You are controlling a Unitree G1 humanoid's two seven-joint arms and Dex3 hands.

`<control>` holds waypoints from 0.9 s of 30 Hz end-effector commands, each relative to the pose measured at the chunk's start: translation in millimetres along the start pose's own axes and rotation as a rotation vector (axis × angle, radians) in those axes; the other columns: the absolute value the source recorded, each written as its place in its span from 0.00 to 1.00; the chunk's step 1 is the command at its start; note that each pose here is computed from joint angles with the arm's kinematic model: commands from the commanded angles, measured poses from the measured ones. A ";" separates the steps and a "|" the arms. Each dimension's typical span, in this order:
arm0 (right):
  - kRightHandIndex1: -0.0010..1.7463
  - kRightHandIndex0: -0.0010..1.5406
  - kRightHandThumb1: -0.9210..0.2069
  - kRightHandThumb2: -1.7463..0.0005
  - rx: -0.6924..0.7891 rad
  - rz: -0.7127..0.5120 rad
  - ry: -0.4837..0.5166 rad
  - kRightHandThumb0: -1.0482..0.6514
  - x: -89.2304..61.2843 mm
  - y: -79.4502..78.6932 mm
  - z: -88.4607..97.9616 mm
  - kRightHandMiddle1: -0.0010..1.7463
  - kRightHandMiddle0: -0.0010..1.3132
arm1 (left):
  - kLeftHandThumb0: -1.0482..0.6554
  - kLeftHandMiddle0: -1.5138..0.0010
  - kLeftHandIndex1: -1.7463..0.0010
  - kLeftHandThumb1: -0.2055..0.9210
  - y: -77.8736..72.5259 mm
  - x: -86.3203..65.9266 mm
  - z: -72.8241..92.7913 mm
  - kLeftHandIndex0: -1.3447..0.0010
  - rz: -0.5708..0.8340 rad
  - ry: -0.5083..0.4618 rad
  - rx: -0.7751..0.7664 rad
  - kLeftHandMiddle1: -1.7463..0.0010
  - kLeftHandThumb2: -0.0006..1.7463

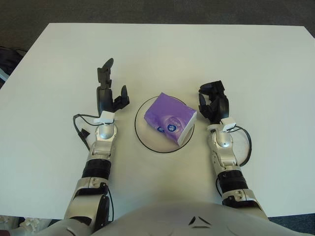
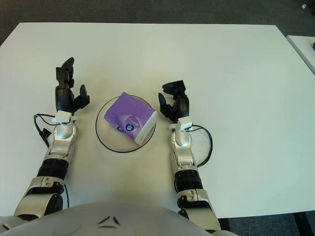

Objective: Put the tissue paper into the plate.

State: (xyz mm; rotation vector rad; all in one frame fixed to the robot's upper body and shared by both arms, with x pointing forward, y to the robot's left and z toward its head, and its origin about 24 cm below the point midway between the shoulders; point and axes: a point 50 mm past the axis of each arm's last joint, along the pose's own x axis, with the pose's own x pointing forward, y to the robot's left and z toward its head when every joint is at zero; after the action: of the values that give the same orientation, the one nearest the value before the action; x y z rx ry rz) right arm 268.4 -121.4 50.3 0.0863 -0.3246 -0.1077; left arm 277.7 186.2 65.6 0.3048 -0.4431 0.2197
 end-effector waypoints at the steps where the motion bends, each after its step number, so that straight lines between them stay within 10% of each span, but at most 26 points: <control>1: 0.88 0.20 0.01 0.77 -0.059 -0.061 0.436 0.61 -85.5 -24.2 -70.1 0.88 0.23 | 0.21 0.84 0.53 1.00 7.9 -58.9 -46.6 1.00 -0.141 0.329 0.154 0.99 0.39; 27: 0.89 0.19 0.00 0.77 -0.057 -0.053 0.423 0.61 -87.5 -24.7 -67.4 0.89 0.21 | 0.12 0.78 0.76 1.00 5.6 -70.3 -42.4 1.00 -0.449 0.789 0.253 0.98 0.52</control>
State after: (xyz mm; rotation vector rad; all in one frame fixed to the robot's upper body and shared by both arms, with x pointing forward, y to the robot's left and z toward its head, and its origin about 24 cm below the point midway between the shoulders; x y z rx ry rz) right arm 267.7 -121.0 51.8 0.0864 -0.3314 -0.0962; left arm 265.9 194.1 61.3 0.5656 0.0406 0.0589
